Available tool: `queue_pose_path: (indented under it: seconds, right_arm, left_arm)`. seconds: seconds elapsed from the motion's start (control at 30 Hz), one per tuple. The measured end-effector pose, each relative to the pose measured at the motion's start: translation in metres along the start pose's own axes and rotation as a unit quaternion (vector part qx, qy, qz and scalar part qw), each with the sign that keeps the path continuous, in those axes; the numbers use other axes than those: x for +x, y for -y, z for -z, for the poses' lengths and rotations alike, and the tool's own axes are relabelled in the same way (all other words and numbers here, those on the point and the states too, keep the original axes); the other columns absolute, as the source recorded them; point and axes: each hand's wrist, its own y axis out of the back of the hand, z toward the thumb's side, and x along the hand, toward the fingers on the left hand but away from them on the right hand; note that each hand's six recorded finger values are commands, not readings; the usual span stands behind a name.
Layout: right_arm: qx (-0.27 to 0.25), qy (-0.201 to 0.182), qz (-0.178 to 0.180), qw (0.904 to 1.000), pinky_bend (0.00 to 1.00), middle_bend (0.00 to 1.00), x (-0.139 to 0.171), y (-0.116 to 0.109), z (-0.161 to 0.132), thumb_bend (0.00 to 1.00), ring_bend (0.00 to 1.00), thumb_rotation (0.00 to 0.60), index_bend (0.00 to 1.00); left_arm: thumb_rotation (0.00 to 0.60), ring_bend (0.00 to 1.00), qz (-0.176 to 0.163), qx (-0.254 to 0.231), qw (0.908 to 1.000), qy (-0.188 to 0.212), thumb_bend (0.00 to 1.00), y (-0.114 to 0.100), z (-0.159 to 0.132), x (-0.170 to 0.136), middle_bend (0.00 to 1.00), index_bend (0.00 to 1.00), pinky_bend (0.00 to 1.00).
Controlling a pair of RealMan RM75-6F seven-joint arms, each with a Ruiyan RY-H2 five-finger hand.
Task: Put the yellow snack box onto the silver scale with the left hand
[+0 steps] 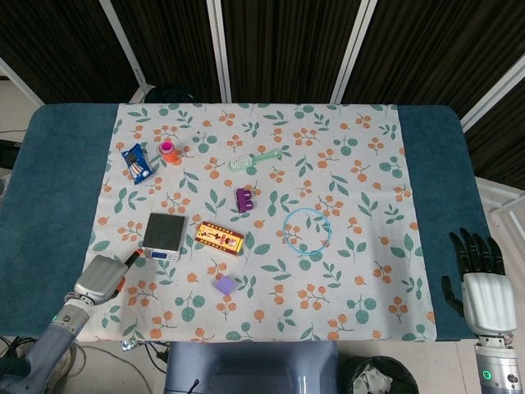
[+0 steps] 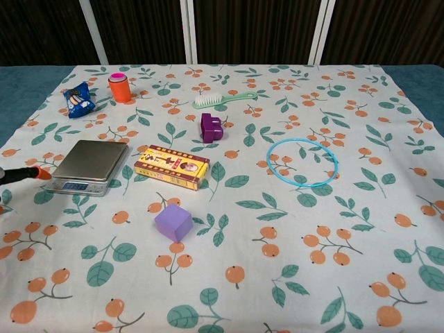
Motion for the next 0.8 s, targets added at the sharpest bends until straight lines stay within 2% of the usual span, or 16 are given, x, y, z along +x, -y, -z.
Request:
queue_pose_path:
  seconds: [0.13, 0.2, 0.27, 0.33, 0.37, 0.5, 0.67, 0.8]
  right_arm:
    - [0.0, 0.0, -0.001, 1.0, 0.03, 0.07, 0.0, 0.0, 0.0, 0.51, 0.06, 0.6, 0.03]
    - [0.0, 0.0, -0.002, 1.0, 0.03, 0.07, 0.0, 0.001, 0.0, 0.51, 0.06, 0.6, 0.03]
    - [0.0, -0.001, -0.002, 1.0, 0.03, 0.07, 0.0, 0.001, -0.001, 0.51, 0.06, 0.6, 0.03]
    - [0.0, -0.001, -0.002, 1.0, 0.03, 0.07, 0.0, 0.001, -0.001, 0.51, 0.06, 0.6, 0.03]
    - [0.0, -0.001, -0.002, 1.0, 0.03, 0.07, 0.0, 0.001, -0.001, 0.51, 0.06, 0.6, 0.03]
    - [0.0, 0.001, -0.001, 1.0, 0.03, 0.07, 0.0, 0.0, 0.0, 0.51, 0.06, 0.6, 0.03]
    - [0.0, 0.001, -0.004, 1.0, 0.03, 0.07, 0.0, 0.002, 0.0, 0.51, 0.06, 0.6, 0.03]
    - [0.001, 0.0, -0.005, 1.0, 0.03, 0.07, 0.0, 0.002, -0.001, 0.51, 0.06, 0.6, 0.03]
  left_arm:
    - [0.6, 0.48, -0.057, -0.012, 0.9982, -0.015, 0.33, -0.025, 0.005, -0.005, 0.53, 0.1, 0.61]
    - [0.6, 0.37, -0.1, -0.021, 0.9946, -0.018, 0.21, -0.04, 0.005, -0.008, 0.4, 0.09, 0.52]
    - [0.6, 0.22, -0.142, -0.035, 0.9892, -0.012, 0.11, -0.054, 0.002, -0.012, 0.24, 0.07, 0.33]
    - [0.6, 0.12, -0.166, -0.05, 0.9848, 0.002, 0.06, -0.063, -0.004, -0.014, 0.16, 0.06, 0.21]
    - [0.6, 0.09, -0.177, -0.059, 0.9824, 0.015, 0.05, -0.068, -0.009, -0.015, 0.13, 0.05, 0.18]
    - [0.6, 0.06, -0.185, -0.068, 0.9792, 0.049, 0.03, -0.087, -0.025, -0.01, 0.11, 0.05, 0.13]
    - [0.6, 0.09, -0.181, -0.047, 0.9783, 0.089, 0.03, -0.122, -0.052, 0.005, 0.18, 0.06, 0.14]
    - [0.6, 0.11, -0.17, -0.023, 0.9794, 0.106, 0.03, -0.143, -0.068, 0.019, 0.21, 0.06, 0.15]
